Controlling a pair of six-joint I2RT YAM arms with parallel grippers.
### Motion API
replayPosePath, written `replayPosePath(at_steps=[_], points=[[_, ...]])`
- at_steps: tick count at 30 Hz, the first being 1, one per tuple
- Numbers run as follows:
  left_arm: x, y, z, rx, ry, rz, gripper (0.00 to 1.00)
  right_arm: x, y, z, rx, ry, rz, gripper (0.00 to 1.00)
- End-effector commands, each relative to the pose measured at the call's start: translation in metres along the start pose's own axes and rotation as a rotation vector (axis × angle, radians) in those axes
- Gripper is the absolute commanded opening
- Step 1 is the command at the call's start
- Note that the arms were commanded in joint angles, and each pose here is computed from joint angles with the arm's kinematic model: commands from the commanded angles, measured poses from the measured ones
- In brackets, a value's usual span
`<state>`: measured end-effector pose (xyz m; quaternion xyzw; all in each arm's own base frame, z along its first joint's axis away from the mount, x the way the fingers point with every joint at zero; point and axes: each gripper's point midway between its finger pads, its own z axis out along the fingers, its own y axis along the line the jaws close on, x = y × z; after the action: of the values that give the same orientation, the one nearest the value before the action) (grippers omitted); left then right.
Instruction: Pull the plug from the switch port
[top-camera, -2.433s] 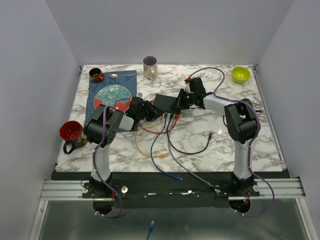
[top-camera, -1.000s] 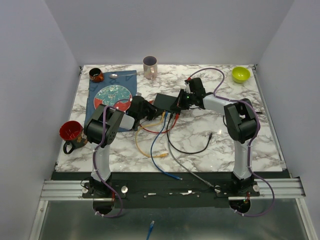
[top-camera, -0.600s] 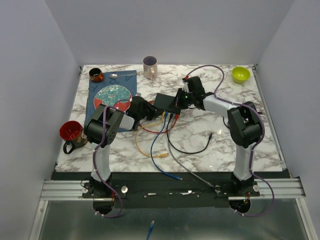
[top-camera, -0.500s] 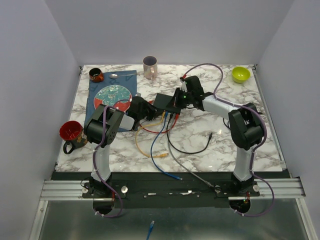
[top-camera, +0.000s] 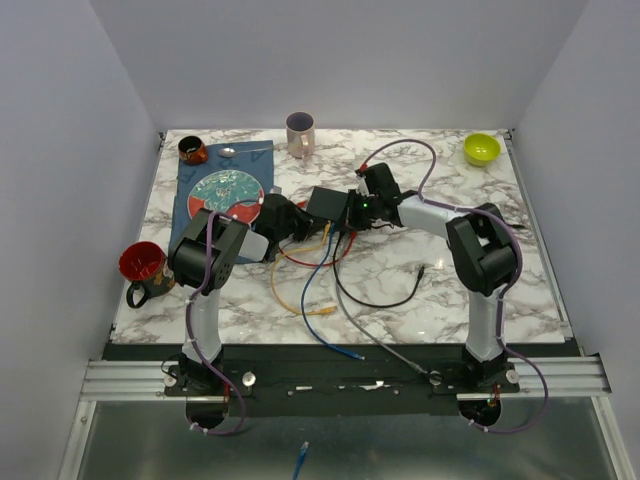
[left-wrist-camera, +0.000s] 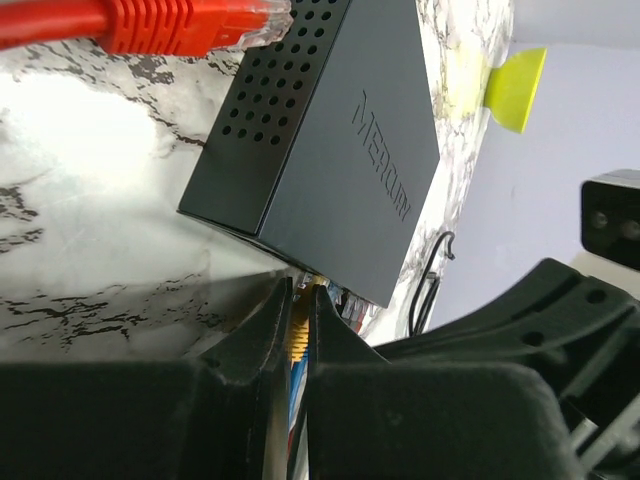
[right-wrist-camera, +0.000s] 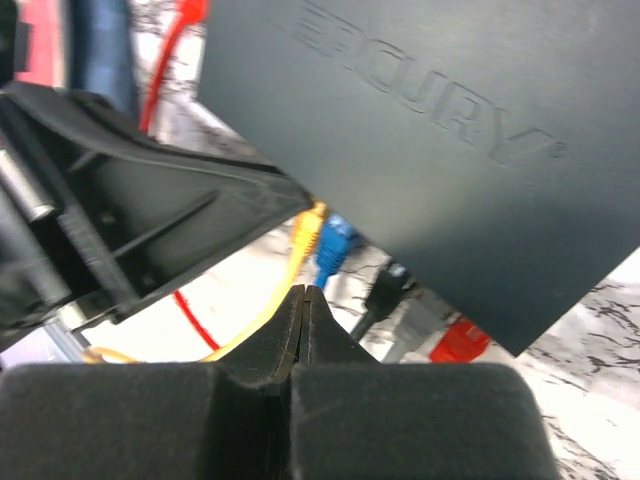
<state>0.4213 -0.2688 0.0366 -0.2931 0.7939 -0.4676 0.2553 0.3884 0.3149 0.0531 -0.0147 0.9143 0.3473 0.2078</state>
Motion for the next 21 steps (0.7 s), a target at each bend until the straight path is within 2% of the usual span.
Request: replayPosePath(at_steps=[1,21], points=[[0.001,0.023,-0.001,-0.058,-0.012,-0.006,0.00,-0.004,-0.016,0.011,0.082,0.012,0.003,0.02],[0.007,0.035,-0.021,-0.094,0.001,0.017,0.00,-0.024,-0.019,0.020,0.137,-0.010,0.018,0.01]])
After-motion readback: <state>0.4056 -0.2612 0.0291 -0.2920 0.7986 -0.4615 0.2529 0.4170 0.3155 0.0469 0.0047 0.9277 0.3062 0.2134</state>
